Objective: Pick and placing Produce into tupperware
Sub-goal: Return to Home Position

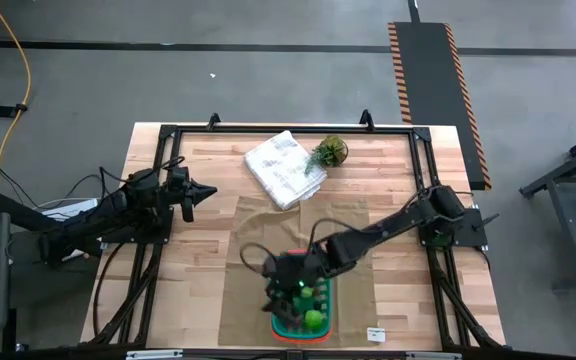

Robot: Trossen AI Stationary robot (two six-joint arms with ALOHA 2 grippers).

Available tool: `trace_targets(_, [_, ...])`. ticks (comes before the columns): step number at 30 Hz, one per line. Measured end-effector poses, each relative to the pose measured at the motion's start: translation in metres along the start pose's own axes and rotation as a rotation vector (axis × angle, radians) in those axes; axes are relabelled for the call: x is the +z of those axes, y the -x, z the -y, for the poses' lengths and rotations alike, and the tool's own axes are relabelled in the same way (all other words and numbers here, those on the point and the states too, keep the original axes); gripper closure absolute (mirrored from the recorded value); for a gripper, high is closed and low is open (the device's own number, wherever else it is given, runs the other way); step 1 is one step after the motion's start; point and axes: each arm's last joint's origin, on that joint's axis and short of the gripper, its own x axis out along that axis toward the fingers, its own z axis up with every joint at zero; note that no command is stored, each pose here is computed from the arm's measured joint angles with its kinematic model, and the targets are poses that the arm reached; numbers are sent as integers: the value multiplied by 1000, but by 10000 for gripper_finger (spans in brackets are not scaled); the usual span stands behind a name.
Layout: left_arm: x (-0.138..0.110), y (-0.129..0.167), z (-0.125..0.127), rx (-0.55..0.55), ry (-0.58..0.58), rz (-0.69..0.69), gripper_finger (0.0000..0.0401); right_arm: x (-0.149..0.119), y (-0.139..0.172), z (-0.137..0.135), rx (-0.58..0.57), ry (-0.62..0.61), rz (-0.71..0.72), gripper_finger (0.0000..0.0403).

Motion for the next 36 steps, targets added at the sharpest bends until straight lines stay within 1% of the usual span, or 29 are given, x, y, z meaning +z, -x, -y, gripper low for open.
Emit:
trace_targets(4, [-3,-1,6,-46,-19,-24,400,44,27,-16,46,66,148,135])
trace_targets(9, [-6,-1,13,-120,-36,-59,400,96,77,-41,101,215,362,135])
trace_targets(14, [-9,-1,19,-188,-53,-91,400,134,139,-60,101,339,547,135])
trace_targets(16, [-10,0,21,-210,-58,-102,400,141,162,-63,93,387,600,135])
trace_targets(17, [-11,0,22,-219,-60,-106,400,142,175,-61,99,398,634,135])
trace_targets(19, [-11,0,23,-237,-64,-115,400,140,195,-57,83,391,649,135])
trace_targets(22, [-12,0,26,-264,-70,-127,400,132,225,-55,62,381,644,135])
trace_targets(24, [-13,1,27,-283,-75,-136,400,124,238,-57,44,388,653,135])
trace_targets(27, [-15,2,30,-319,-83,-153,400,108,247,-59,-25,396,664,135])
trace_targets(31, [-16,2,33,-349,-90,-167,400,83,258,-55,-127,364,713,135])
trace_targets(33, [-17,3,33,-352,-91,-170,400,71,259,-51,-130,349,750,135])
trace_targets(36, [-17,2,33,-352,-91,-170,400,52,254,-40,-74,333,808,135])
